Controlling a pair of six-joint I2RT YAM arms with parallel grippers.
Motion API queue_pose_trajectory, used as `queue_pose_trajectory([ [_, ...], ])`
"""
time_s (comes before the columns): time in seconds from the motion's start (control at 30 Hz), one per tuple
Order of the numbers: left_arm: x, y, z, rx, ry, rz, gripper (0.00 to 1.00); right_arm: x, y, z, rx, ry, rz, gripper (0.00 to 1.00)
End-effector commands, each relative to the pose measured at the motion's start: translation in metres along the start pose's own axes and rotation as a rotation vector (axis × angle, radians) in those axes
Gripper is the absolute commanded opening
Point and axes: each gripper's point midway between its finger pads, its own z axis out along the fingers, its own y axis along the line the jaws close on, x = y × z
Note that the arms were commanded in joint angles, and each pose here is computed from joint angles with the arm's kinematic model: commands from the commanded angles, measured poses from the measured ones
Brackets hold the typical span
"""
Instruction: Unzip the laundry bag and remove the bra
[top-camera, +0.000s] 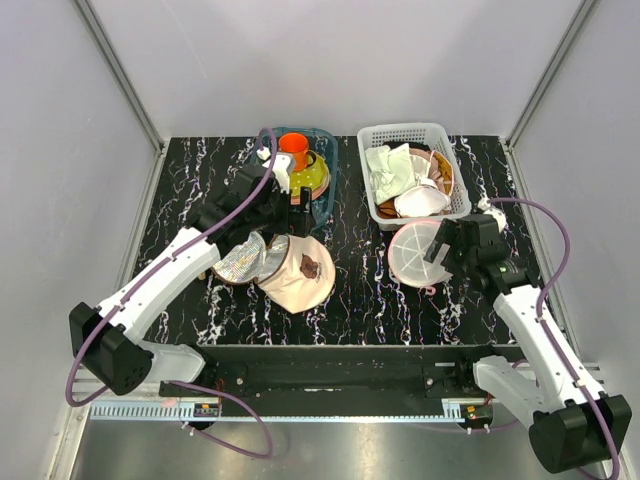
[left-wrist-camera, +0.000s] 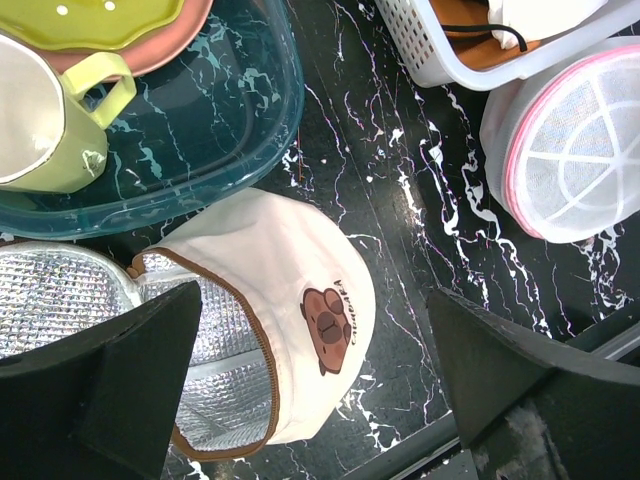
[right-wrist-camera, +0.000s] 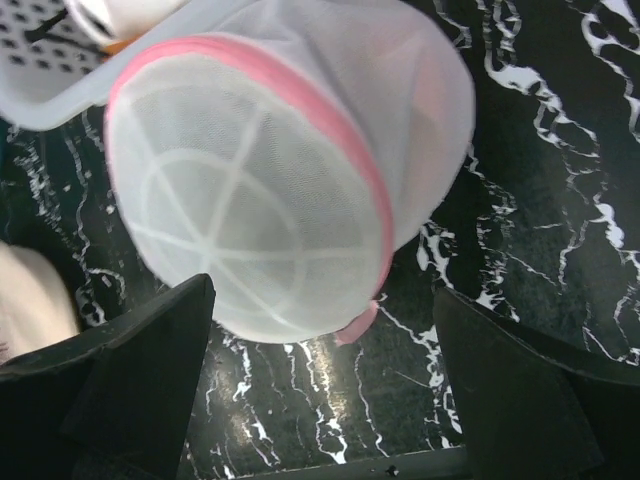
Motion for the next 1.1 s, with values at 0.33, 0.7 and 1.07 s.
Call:
queue_pose_trajectory([
  [0.33, -0.006, -0.010, 0.006, 0.051, -0.021, -0.038, 0.99, -0.011, 0.014, 0.031, -0.160, -0.068, 0.142, 0.81],
  [0.7, -0.006, -0.013, 0.014, 0.055, -0.004, -0.041, 0.99, -0.015, 0.043, 0.001, -0.307, -0.037, 0.216, 0.00],
  [1.07, -0.031, 0.001, -0.008, -0.024, -0.042, 0.140, 0.99, -0.057, 0.123, -0.077, -0.704, 0.041, 0.407, 0.00],
])
